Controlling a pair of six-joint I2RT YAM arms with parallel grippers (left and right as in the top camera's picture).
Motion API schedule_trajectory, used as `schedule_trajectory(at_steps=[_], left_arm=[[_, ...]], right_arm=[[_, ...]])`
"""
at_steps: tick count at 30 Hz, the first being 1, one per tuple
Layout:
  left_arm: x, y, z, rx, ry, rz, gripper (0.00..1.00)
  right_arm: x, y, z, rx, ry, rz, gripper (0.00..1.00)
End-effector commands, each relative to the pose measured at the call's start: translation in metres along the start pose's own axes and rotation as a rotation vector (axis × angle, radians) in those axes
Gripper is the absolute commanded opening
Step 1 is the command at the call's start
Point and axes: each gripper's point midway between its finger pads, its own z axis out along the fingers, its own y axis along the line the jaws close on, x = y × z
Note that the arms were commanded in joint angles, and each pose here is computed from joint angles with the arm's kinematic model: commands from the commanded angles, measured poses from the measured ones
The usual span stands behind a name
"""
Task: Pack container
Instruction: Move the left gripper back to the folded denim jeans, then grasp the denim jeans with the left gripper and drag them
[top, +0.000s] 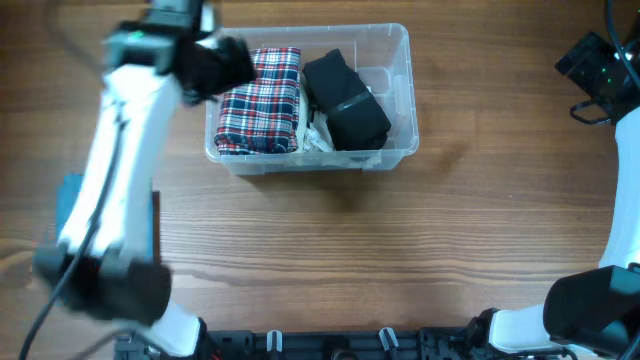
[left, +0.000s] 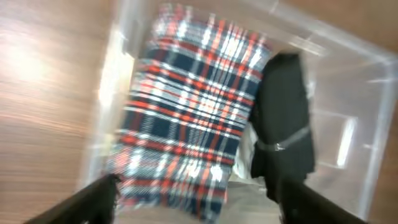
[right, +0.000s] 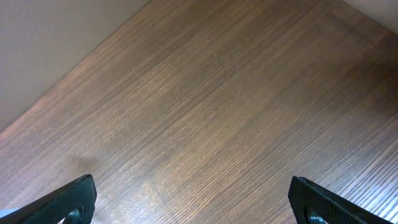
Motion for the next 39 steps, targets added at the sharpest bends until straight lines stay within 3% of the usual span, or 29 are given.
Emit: schedule_trajectory(at_steps=[1,6,10,12,14,18,19,22,30,39], left_arm=[[-0.009,0.037,-0.083,-0.063,-0.159,-0.008,0.90],[0.022,0.130,-0.122,-0.364,-0.104,-0.157,0.93],[0.052,0.181,-0.130,-0.481,0.007,-0.336,0.94],[0.065,0.202,-0.129,-0.518,0.051,-0.423,0.90],[0.074,0.219,-0.125,-0.544,0.083,-0.479,0.80],[0.094,0.259,-0.099,-0.589,0.124,-0.631,0.23],[0.101,0.268,-0.090,-0.600,0.137,-0.670,0.13],[0.116,0.287,-0.064,-0.614,0.157,-0.720,0.04],[0.161,0.322,0.002,-0.640,0.146,-0.874,0.04],[0.176,0.334,0.026,-0.644,0.124,-0.921,0.04]], right_arm=[[0.005,0.002,0.005,-0.005,0.018,0.008,1.00],[0.005,0.002,0.005,-0.005,0.018,0.008,1.00],[0.004,0.002,0.005,-0.005,0.018,0.009,1.00],[0.004,0.002,0.005,-0.005,0.018,0.009,1.00],[0.004,0.002,0.005,-0.005,0.018,0.009,1.00],[0.004,0.002,0.005,-0.005,0.018,0.009,1.00],[0.005,0.002,0.005,-0.005,0.018,0.008,1.00],[0.004,0.002,0.005,-0.005,0.018,0.009,1.00],[0.005,0.002,0.005,-0.005,0.018,0.009,1.00],[0.005,0.002,0.005,-0.005,0.018,0.009,1.00]])
